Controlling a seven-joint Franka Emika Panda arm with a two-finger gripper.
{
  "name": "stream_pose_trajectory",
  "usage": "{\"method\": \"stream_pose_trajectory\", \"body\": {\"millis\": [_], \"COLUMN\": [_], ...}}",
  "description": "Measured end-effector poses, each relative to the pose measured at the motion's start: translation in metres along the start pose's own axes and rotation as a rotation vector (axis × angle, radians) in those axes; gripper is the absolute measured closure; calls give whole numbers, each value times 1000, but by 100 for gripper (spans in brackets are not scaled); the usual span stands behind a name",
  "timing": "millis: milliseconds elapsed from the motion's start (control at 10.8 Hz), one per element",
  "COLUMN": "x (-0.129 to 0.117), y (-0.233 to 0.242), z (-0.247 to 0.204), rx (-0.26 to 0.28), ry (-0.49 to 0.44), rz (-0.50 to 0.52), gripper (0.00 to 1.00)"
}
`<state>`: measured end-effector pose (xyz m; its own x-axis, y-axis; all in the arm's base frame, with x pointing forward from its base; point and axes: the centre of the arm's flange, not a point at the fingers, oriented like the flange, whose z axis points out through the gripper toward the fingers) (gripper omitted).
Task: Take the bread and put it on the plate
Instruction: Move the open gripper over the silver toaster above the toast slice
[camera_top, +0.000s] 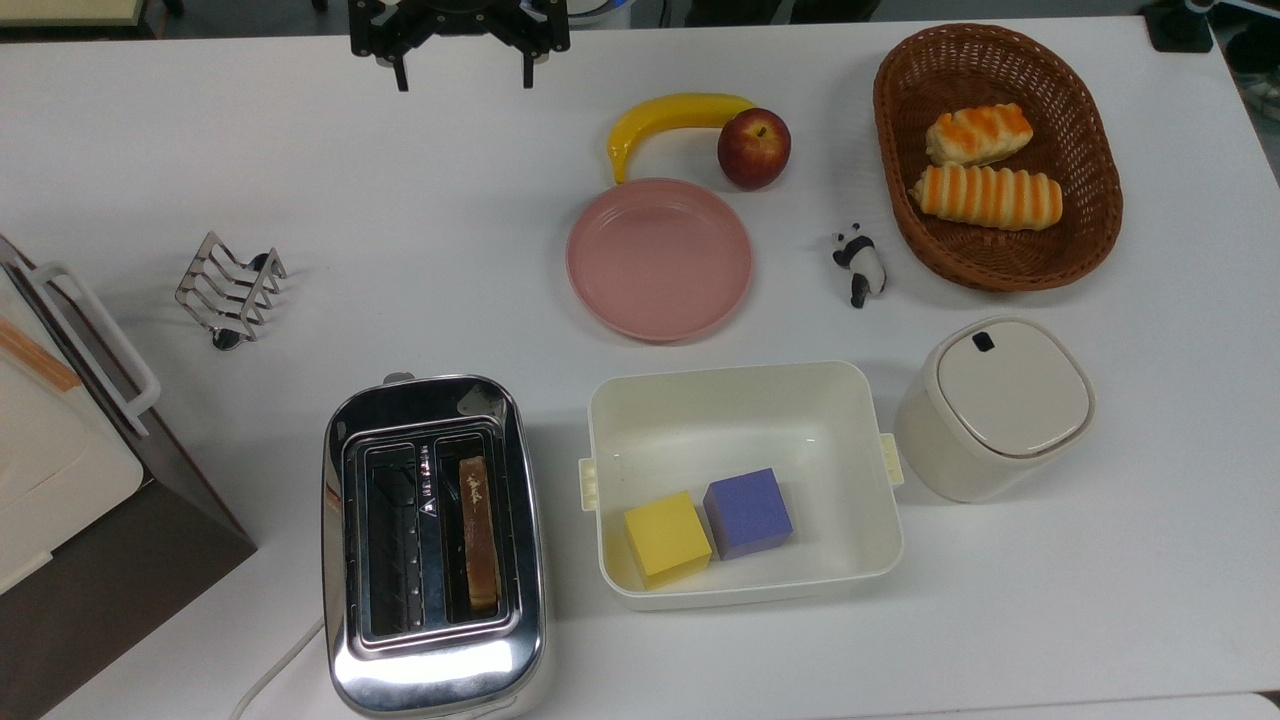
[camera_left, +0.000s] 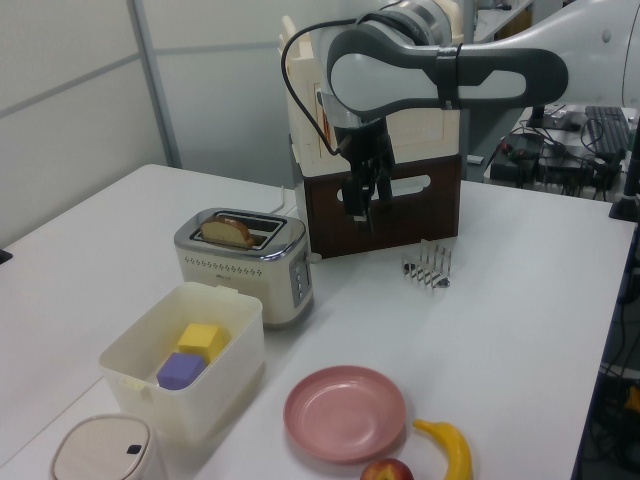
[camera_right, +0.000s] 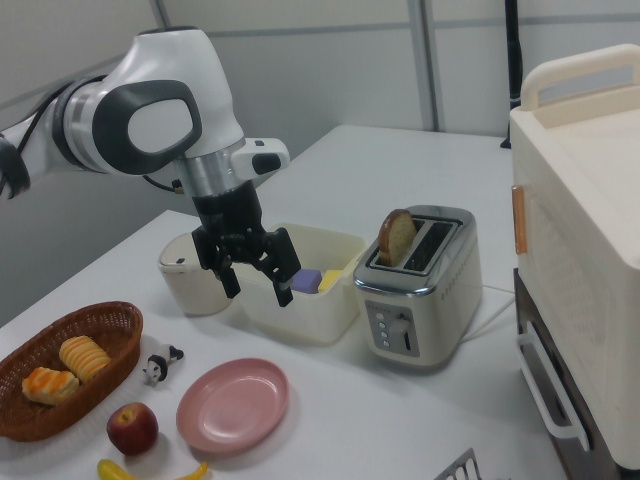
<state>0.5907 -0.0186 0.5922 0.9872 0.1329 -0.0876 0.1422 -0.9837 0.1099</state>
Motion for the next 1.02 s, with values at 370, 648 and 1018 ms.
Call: {"method": "stream_pose_trajectory", "body": {"millis": [370, 648, 1018], "x": [4, 20, 54], "y": [1, 1, 2], "z": [1, 9, 14], "rx": [34, 24, -12], "ry": [26, 81, 257], "rz": [8, 7, 9], "gripper": [0, 0, 0]}}
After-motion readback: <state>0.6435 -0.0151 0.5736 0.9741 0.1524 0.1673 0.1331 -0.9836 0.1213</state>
